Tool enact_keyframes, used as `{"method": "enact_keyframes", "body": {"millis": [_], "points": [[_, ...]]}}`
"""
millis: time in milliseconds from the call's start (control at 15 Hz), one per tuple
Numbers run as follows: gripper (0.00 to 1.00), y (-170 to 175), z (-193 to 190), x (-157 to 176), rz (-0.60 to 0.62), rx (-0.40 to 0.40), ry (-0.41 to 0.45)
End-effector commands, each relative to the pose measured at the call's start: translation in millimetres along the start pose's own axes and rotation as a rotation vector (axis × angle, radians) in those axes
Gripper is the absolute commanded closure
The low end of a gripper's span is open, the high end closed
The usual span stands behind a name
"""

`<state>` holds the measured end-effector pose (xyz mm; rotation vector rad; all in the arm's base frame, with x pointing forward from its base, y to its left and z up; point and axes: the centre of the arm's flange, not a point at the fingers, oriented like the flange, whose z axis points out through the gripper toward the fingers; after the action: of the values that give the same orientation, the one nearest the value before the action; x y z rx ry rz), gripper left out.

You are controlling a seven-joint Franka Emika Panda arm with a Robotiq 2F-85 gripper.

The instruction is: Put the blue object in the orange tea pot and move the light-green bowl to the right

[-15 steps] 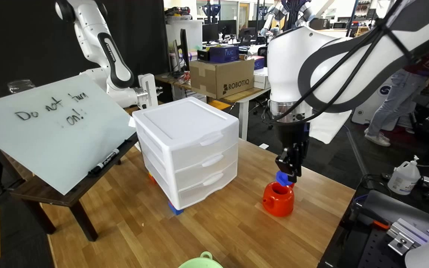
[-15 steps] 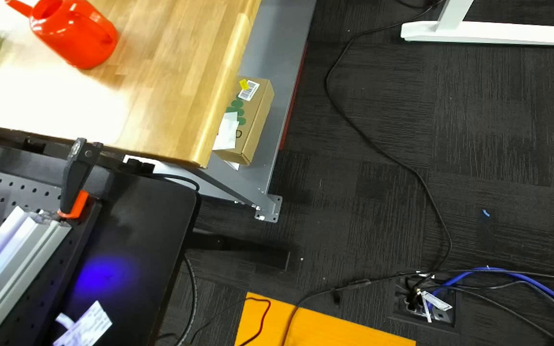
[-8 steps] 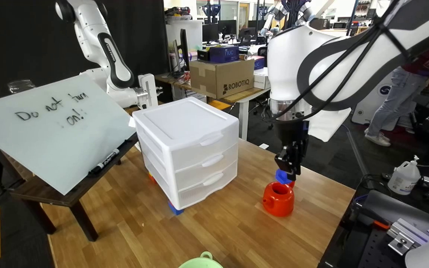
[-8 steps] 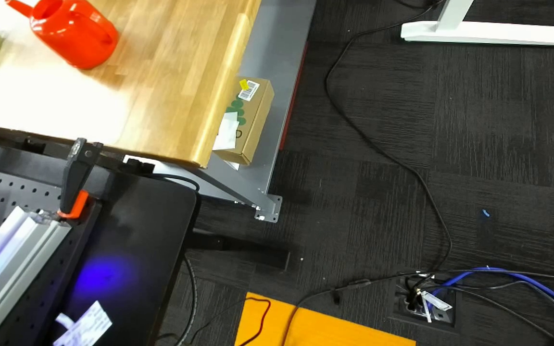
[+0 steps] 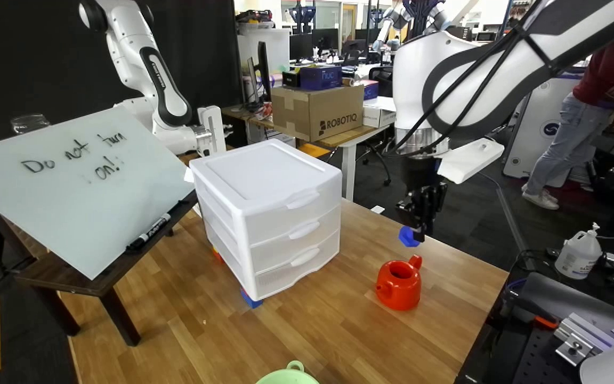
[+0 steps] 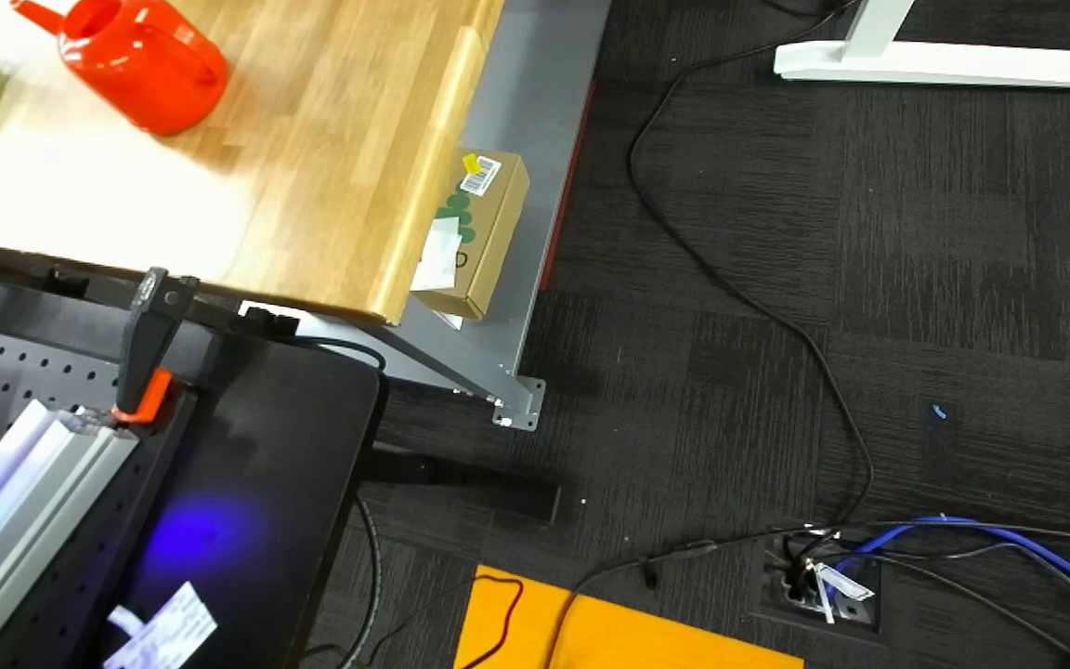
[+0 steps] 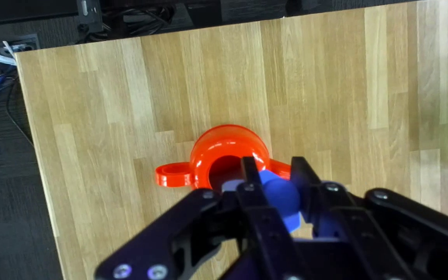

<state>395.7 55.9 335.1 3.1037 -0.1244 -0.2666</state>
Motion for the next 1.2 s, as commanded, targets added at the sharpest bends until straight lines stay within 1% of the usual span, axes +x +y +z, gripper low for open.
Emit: {"method": "enact_keyframes", "body": {"millis": [0, 200, 333, 600, 733, 933, 1133], "points": [[0.94, 10, 6, 13, 0.044, 0.014, -0.021], [0.94, 15, 13, 20, 0.05, 0.014, -0.041], [0.94, 15, 10, 29, 0.047, 0.021, -0.055], [0.94, 14, -2, 54, 0.045, 0.064, -0.058], [0.94, 16, -1, 62, 0.059, 0.094, -0.065], [0.94, 24, 15, 62, 0.088, 0.134, -0.103], [0.94, 31, 31, 56, 0.117, 0.129, -0.151]]}}
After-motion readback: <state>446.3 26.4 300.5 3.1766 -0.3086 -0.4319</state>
